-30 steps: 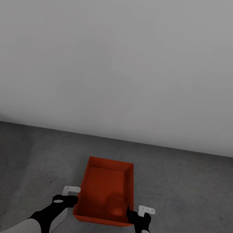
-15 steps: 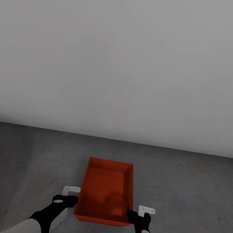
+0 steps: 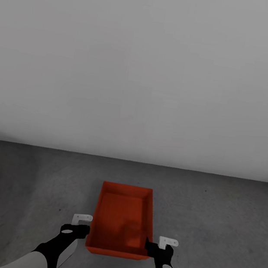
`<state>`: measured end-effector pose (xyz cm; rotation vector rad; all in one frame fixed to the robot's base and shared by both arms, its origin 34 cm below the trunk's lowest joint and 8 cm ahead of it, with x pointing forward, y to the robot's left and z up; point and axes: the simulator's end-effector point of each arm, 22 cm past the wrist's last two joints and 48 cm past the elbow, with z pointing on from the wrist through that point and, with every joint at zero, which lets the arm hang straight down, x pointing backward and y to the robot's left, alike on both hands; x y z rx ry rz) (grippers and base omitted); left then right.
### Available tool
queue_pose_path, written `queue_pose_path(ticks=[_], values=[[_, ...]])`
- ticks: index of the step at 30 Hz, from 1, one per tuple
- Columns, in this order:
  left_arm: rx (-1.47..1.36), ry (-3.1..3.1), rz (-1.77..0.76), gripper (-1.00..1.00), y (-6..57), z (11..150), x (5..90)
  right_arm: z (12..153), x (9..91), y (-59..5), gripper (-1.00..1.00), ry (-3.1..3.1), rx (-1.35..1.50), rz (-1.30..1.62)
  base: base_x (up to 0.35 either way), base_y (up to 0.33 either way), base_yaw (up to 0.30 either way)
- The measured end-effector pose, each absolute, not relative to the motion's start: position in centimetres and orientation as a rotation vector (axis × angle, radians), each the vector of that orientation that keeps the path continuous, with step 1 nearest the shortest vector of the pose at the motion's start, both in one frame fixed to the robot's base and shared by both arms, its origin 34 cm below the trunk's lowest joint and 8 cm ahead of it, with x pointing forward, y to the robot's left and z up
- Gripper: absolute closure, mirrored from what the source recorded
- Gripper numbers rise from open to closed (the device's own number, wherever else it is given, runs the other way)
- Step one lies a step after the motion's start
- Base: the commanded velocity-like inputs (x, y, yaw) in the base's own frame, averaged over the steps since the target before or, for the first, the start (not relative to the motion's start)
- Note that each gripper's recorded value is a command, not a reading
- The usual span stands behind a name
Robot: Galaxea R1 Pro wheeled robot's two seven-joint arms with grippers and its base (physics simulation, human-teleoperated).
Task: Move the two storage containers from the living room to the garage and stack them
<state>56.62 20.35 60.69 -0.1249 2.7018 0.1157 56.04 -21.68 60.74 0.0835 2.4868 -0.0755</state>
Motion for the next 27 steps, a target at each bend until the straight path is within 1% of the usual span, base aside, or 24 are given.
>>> queue_pose_path(ticks=[17,21,27], values=[[-0.123,2.697,0.114,-1.00,20.26,61.28,56.67,61.25,55.91,-21.62,-1.00,2.486,0.084,-0.075,-0.008,0.000,0.000],[-0.124,2.698,0.113,-1.00,20.15,61.26,56.66,61.22,55.91,-21.56,-1.00,2.487,0.084,-0.073,-0.233,0.000,0.000],[-0.124,2.699,0.114,-1.00,20.20,61.25,56.67,61.22,55.92,-21.56,-1.00,2.487,0.084,-0.073,-0.321,0.005,0.000]])
